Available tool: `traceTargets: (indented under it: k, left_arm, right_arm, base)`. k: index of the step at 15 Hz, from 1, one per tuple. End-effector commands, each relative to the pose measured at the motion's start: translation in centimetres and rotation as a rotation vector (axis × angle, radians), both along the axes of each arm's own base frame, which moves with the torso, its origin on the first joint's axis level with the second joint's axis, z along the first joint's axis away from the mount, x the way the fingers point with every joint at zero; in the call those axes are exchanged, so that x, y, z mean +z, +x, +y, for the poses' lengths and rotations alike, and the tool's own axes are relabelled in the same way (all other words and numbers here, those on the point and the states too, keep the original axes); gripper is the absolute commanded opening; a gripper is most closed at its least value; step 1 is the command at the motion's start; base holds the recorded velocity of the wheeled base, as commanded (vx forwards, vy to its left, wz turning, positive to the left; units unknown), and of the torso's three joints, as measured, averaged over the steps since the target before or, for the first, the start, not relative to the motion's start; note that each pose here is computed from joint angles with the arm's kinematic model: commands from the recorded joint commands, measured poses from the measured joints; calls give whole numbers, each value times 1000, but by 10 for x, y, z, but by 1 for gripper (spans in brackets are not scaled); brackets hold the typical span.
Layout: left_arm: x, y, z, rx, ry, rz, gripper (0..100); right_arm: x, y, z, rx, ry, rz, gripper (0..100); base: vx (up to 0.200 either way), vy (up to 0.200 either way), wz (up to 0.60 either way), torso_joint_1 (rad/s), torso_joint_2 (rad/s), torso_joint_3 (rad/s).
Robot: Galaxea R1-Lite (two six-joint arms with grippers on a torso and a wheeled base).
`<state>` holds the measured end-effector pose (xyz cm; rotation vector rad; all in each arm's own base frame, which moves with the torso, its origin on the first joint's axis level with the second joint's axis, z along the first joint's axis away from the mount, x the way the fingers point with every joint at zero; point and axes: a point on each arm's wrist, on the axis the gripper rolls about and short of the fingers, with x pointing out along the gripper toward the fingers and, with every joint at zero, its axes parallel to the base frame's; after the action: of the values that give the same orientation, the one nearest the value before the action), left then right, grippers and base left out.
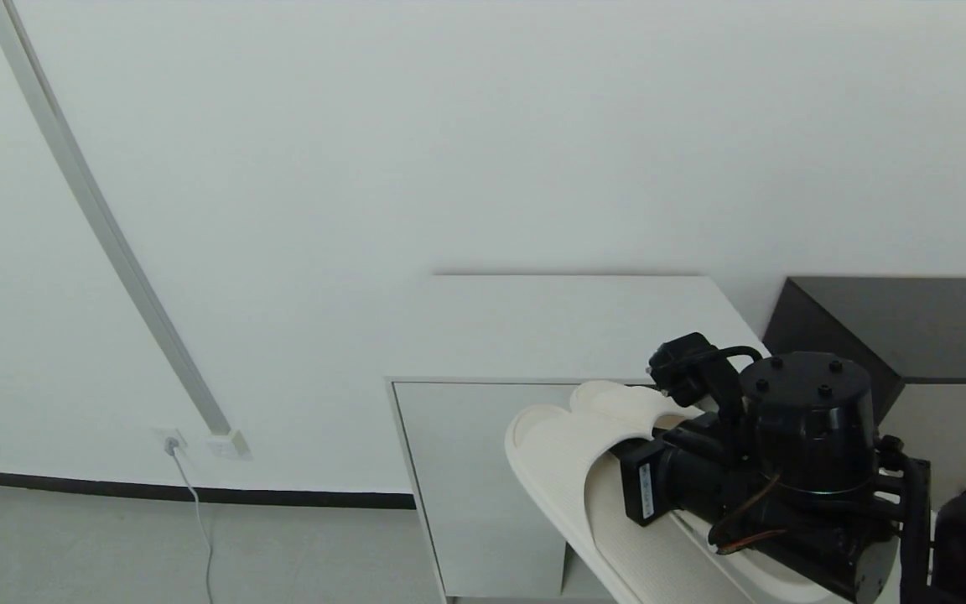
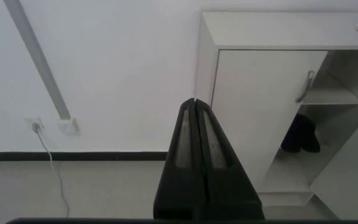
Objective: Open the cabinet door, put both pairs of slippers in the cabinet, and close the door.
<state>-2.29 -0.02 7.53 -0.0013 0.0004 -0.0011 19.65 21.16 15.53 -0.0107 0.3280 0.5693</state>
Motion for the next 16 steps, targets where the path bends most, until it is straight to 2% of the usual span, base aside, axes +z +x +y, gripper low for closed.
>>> traceTargets:
  k: [1, 7, 16]
  left_arm:
    - [0, 0, 0, 0, -2, 1, 0]
    - [0, 0, 0, 0, -5, 1, 0]
    - [0, 0, 0, 0, -6, 1, 0]
  right_arm:
    - [-1, 0, 0, -2, -1, 1, 0]
    - [-1, -1, -1, -2, -2, 2, 0]
    - [-2, -1, -2, -9, 5, -7, 0]
  base:
    - [0, -200, 0, 7, -2, 2]
    - [0, -200, 0, 3, 2, 3]
    - [0, 0, 0, 0, 0, 0]
